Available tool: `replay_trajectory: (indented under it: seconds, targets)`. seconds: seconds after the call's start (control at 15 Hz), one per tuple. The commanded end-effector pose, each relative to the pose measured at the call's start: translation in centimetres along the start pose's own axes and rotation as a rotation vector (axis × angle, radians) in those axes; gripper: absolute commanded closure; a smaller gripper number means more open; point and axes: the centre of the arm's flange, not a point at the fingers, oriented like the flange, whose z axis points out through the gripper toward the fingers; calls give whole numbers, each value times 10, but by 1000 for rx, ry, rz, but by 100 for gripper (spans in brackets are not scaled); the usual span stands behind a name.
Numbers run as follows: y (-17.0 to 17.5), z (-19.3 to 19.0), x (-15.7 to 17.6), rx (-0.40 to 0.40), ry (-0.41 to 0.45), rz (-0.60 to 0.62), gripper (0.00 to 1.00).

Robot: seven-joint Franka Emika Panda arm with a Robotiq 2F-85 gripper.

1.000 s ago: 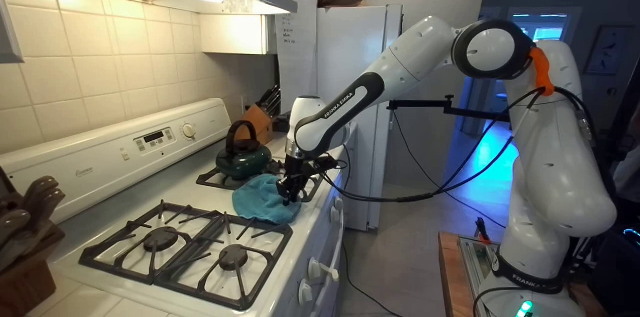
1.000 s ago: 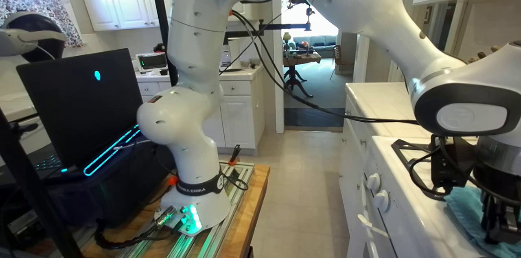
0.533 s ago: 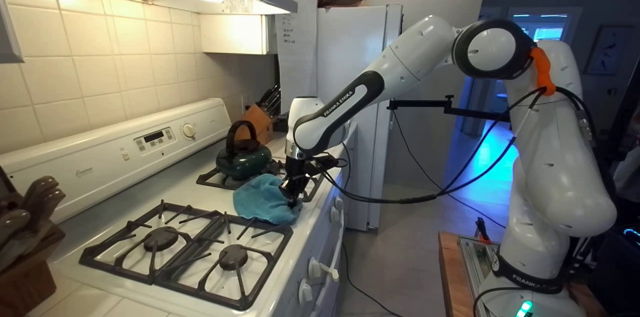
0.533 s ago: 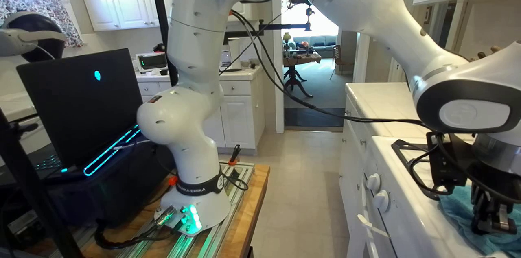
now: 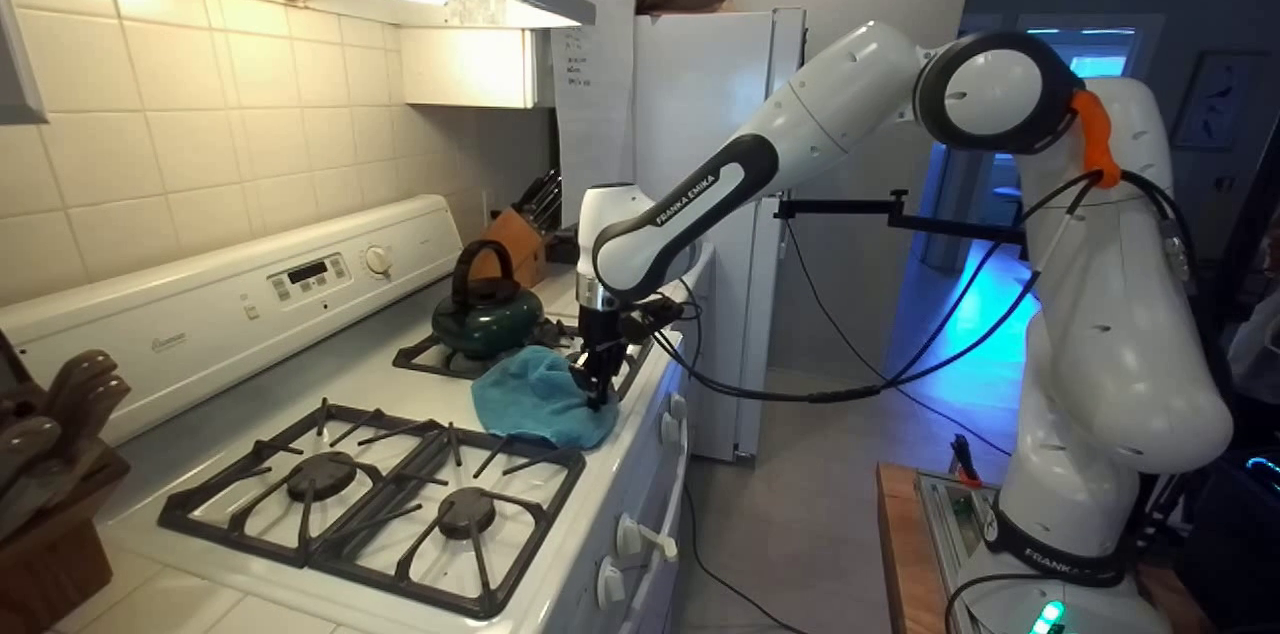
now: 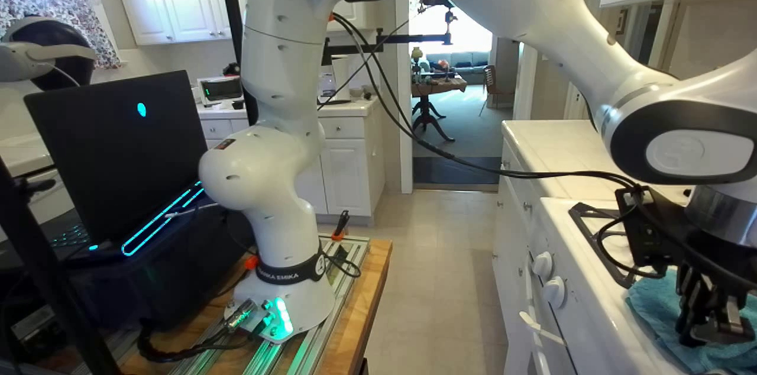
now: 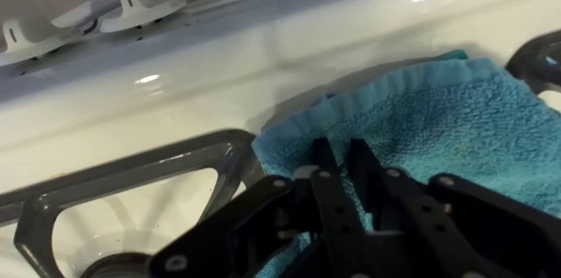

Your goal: Use the towel to wipe the stove

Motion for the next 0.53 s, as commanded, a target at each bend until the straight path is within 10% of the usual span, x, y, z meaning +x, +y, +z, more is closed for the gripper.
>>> replay_trajectory:
  seconds: [0.0,0.47]
  targets:
    - [0,-25,1,-39,66,-43,51]
    - [0,-16,24,-27,139,-61,2]
